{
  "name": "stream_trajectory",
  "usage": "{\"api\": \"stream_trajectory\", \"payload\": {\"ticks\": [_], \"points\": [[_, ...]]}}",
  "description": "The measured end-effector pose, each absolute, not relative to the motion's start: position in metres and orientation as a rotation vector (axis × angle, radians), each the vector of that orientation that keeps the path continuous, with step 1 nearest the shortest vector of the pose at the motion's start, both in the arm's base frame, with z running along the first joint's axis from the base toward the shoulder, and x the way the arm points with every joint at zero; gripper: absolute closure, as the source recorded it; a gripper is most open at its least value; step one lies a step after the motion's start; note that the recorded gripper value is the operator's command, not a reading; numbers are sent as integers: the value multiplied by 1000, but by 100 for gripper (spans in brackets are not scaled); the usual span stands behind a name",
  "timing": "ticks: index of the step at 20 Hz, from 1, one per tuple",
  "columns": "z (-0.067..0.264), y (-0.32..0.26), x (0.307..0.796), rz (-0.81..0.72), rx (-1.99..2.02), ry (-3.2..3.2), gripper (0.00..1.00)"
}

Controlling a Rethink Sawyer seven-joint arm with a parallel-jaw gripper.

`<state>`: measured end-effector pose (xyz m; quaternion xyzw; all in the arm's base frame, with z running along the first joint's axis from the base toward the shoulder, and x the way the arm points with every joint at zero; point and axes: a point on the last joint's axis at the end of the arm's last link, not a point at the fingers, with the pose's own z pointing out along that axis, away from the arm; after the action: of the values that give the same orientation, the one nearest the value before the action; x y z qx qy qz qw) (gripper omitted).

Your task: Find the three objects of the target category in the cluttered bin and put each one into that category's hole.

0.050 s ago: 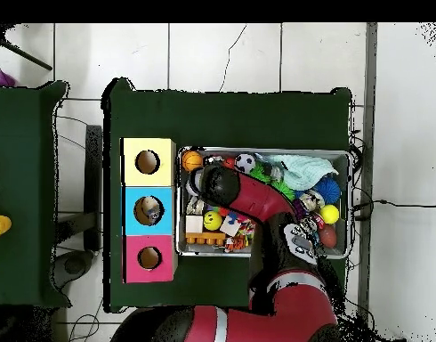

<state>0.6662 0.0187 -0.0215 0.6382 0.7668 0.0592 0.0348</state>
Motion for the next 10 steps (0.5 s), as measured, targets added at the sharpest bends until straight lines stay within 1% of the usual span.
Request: {"api": "stream_trajectory", "payload": {"ticks": [10], "points": [[-21, 21, 666, 185, 1959, 2360, 0]]}}
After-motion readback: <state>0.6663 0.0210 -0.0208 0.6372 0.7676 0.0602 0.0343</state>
